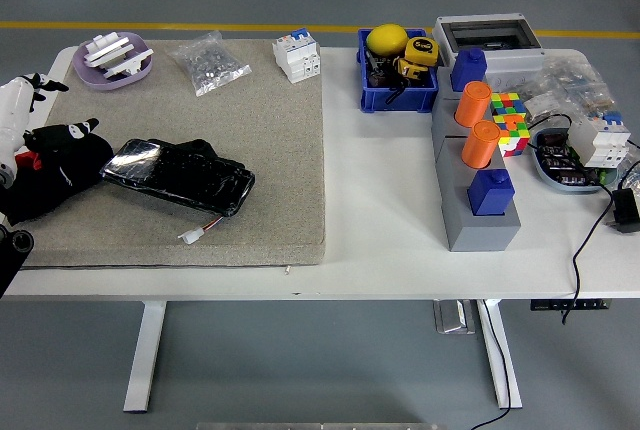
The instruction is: Pick the rag up,wipe the panel,place it on the desk
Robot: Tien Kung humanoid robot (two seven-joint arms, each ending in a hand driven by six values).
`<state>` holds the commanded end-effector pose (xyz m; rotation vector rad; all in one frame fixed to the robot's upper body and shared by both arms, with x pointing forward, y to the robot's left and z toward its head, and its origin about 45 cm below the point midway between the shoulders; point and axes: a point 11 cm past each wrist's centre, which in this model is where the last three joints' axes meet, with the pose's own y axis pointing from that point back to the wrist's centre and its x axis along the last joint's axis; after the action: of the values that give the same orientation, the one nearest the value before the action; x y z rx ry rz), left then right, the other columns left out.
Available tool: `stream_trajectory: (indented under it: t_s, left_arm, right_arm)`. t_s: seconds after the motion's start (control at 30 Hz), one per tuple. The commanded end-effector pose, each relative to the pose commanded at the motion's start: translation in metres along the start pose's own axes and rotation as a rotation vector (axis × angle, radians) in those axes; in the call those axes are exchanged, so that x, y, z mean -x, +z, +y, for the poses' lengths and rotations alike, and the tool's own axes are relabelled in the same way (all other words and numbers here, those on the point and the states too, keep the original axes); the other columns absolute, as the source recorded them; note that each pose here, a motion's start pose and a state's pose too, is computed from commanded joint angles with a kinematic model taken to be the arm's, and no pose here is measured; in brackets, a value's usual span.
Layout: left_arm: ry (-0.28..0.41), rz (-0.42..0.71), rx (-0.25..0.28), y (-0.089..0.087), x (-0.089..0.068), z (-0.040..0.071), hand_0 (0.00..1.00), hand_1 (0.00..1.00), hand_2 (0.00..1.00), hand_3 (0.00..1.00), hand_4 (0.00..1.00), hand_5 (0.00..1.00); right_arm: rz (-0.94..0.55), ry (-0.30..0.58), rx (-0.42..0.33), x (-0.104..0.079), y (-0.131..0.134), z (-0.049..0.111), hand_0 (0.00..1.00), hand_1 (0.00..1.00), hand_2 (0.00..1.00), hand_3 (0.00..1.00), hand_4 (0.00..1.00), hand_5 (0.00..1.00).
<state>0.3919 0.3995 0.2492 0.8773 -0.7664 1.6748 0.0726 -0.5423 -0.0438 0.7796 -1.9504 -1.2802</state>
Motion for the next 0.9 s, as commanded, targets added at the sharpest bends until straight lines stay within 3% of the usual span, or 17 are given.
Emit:
stream_trajectory:
  t_s: [0.17,0.3,0.8,0.83,0.9]
  left_arm:
    - [0.055,0.176,0.067,0.035,-0.015,0.002,0.570,0.692,0.750,0.600,0.797,0.219]
    - [0.080,0.231,0.077,0.048,-0.019,0.003,0.575,0.693,0.750,0.597,0.792,0.222]
    - [0.060,0.239,0.061,0.056,0.002,0.010,0.607,0.699,0.752,0.593,0.790,0.221]
    - [0.060,0.238,0.060,0.056,0.001,0.010,0.612,0.699,0.750,0.593,0.787,0.217]
    - [0.060,0.234,0.058,0.055,0.001,0.010,0.612,0.699,0.750,0.593,0.787,0.217]
  right_arm:
    - [0.009,-0.007,0.019,0.000,0.006,-0.001,0.779,0.669,0.690,0.588,0.998,0.521]
    - [0.016,-0.013,0.033,0.001,0.010,-0.001,0.781,0.668,0.690,0.588,0.998,0.520]
    - [0.019,-0.016,0.035,0.001,0.012,-0.001,0.781,0.669,0.690,0.527,0.998,0.520]
    - [0.018,-0.016,0.034,0.001,0.011,-0.001,0.784,0.669,0.693,0.595,0.998,0.517]
    - [0.019,-0.016,0.033,0.002,0.011,-0.001,0.784,0.669,0.693,0.595,0.998,0.517]
